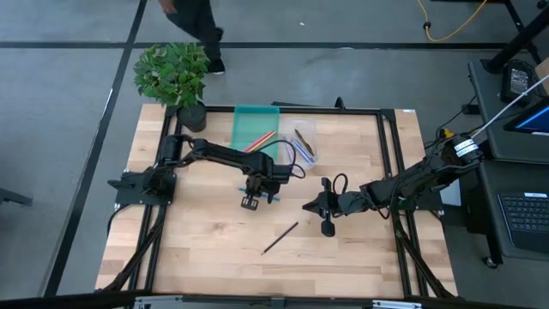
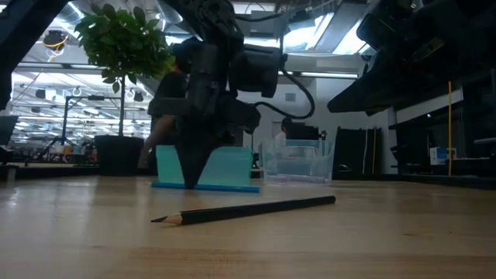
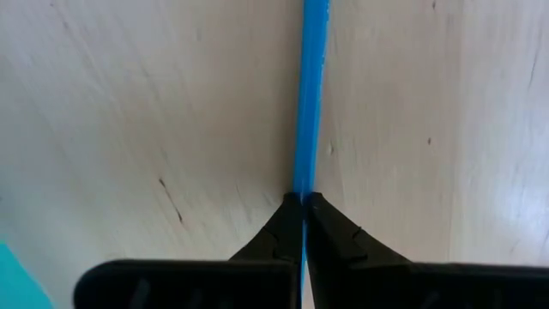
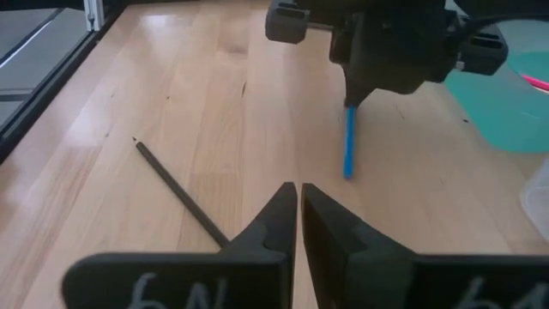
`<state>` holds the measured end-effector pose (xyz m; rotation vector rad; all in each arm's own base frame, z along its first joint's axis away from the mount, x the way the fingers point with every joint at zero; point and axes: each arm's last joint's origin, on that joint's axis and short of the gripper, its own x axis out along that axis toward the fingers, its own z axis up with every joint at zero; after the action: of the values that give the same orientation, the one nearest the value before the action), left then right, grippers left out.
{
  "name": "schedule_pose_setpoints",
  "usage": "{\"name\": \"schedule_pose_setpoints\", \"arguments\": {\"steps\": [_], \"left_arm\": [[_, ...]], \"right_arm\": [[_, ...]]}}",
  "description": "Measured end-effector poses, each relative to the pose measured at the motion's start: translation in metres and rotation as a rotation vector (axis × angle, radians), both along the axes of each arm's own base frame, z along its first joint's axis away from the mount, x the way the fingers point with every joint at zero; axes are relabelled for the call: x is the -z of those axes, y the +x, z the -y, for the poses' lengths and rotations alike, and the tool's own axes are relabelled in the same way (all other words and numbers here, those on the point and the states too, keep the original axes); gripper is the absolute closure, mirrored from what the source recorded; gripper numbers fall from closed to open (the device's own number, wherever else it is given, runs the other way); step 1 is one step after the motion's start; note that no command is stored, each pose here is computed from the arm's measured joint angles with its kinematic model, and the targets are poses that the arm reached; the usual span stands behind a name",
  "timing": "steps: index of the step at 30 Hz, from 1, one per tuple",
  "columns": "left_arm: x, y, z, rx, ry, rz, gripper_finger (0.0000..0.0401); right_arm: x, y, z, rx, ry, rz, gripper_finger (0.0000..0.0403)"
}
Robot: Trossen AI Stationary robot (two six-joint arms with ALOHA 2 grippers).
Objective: Sort pens & pencils
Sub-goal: Put the blue pencil into the blue bin
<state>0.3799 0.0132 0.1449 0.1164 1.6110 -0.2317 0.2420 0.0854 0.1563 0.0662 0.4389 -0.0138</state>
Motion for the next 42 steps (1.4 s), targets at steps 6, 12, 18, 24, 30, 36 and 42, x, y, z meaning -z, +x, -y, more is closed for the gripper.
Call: {"name": "schedule_pose_setpoints", "arguments": {"steps": [6,12,18,24,30,36,42], "left_arm": [[-0.03,-0.003,0.009,0.014,0.015,0.095,0.0397],[-0.043,-0.007,0.016,0.025,0.044,0.146,0.0398],[-0.047,-0.025,0.019,0.005,0.053,0.191,0.0399],[-0.065,-0.055,0.017,-0.049,0.086,0.345,0.04],[-0.074,-0.083,0.017,-0.105,0.074,0.515,0.0401],[-0.058,-0.087,0.016,-0.147,0.065,0.555,0.0401],[-0.045,-0.079,0.019,-0.11,0.107,0.732,0.0401]], "right_arm": [[0.0,0.0,0.0,0.0,0.001,0.0,0.0379],[0.0,0.0,0.0,0.004,0.008,0.0,0.0379],[0.001,0.0,0.0,0.008,0.014,-0.009,0.0379],[0.001,0.0,0.0,0.008,0.014,-0.008,0.038],[0.0,0.0,0.0,0.01,0.016,0.002,0.038],[-0.004,0.002,0.0,0.002,-0.013,0.049,0.038],[-0.01,0.005,0.001,0.074,-0.067,0.131,0.038]]}}
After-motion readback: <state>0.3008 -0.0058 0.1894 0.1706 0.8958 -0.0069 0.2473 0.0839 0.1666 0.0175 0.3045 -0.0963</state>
